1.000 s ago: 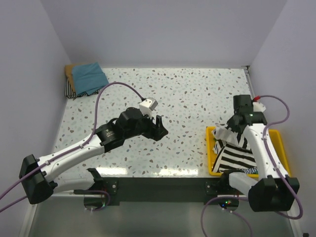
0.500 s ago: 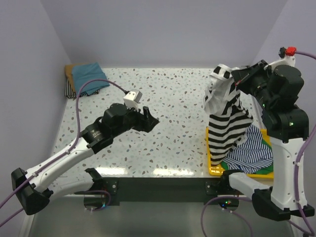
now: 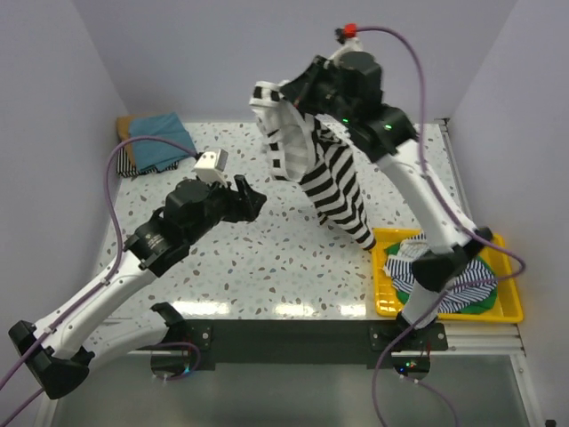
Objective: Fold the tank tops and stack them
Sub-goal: Move the tank top to the center of the board, then flatten the tank top out
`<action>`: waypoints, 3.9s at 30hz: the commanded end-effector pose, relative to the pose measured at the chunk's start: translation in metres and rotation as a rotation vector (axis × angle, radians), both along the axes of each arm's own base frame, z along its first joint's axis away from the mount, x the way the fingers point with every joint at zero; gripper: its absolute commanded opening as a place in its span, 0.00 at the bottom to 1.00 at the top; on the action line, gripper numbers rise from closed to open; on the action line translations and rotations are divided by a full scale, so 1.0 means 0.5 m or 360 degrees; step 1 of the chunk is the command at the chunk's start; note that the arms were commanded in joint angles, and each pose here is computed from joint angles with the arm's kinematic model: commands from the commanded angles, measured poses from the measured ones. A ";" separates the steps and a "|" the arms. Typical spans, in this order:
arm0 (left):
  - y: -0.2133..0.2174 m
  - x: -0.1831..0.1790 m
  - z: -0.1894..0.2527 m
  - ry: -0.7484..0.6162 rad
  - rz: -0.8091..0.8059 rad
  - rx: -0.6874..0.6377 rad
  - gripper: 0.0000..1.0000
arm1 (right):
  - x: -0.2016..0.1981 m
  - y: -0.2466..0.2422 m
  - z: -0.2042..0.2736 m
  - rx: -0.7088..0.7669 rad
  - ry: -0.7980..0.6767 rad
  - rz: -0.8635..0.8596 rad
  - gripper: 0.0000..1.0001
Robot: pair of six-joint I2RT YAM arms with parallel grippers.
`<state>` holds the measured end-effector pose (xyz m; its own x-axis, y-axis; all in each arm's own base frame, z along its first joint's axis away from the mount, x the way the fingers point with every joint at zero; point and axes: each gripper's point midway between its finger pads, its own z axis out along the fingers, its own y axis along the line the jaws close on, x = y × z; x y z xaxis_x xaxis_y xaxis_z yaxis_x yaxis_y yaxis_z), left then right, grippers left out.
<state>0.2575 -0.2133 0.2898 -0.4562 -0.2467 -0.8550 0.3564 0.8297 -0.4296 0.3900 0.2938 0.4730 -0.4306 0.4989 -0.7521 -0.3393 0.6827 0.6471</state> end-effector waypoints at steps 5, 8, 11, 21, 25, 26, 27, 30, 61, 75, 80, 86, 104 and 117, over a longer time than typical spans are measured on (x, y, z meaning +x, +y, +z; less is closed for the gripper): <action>0.077 0.018 0.015 -0.0015 0.0332 -0.0037 0.78 | 0.128 0.220 -0.250 -0.0276 0.0275 0.0166 0.65; 0.078 0.027 -0.023 0.0038 0.0377 -0.0020 0.79 | 0.138 0.164 -0.264 -0.0437 0.0262 0.0049 0.75; 0.049 0.032 -0.086 0.0140 0.0331 -0.0034 0.76 | 0.104 0.070 -0.337 -0.0719 0.0349 -0.0078 0.76; -0.026 0.044 -0.262 0.0456 0.0220 -0.0065 0.66 | -0.163 -0.174 -0.635 -0.1327 0.0685 -0.0048 0.32; -0.031 0.076 -0.262 0.0473 0.0212 -0.0091 0.66 | -0.248 -0.217 -0.726 -0.1519 0.0862 -0.0060 0.27; -0.032 0.081 -0.261 0.0476 0.0202 -0.0100 0.66 | -0.272 -0.218 -0.749 -0.1571 0.0875 -0.0034 0.27; -0.036 0.080 -0.263 0.0493 0.0170 -0.0115 0.66 | -0.280 -0.219 -0.759 -0.1581 0.0885 -0.0027 0.31; -0.036 0.089 -0.266 0.0513 0.0144 -0.0136 0.66 | -0.296 -0.212 -0.794 -0.1659 0.0891 0.0011 0.38; 0.019 0.066 -0.276 0.0523 0.0176 -0.0139 0.66 | -0.332 0.000 -0.831 -0.1573 0.0901 0.0757 0.00; 0.220 0.084 -0.084 0.0141 0.0723 -0.0190 0.68 | -0.120 0.203 -0.372 -0.0827 0.0486 0.0562 0.00; 0.163 0.089 -0.110 0.0216 0.0519 -0.0254 0.65 | -0.015 -0.072 -0.505 -0.0796 0.0800 0.0105 0.00; 0.121 0.064 -0.296 0.0545 0.0415 -0.0227 0.59 | -0.096 -0.264 -0.687 -0.0846 0.1085 -0.0190 0.00; -0.055 -0.007 -0.502 0.0945 0.0035 -0.0131 0.58 | -0.129 -0.369 -0.763 -0.1083 0.1228 -0.0464 0.00; -0.089 -0.059 -0.545 0.1020 0.0134 0.0115 0.43 | -0.120 -0.360 -0.739 -0.1046 0.1179 -0.0446 0.00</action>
<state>0.2299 -0.2624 0.0243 -0.8715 -0.2420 -0.4266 0.0309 0.8411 -0.5401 0.3138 0.1106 0.0789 -0.8713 0.2207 -0.4383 0.2161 0.9745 0.0610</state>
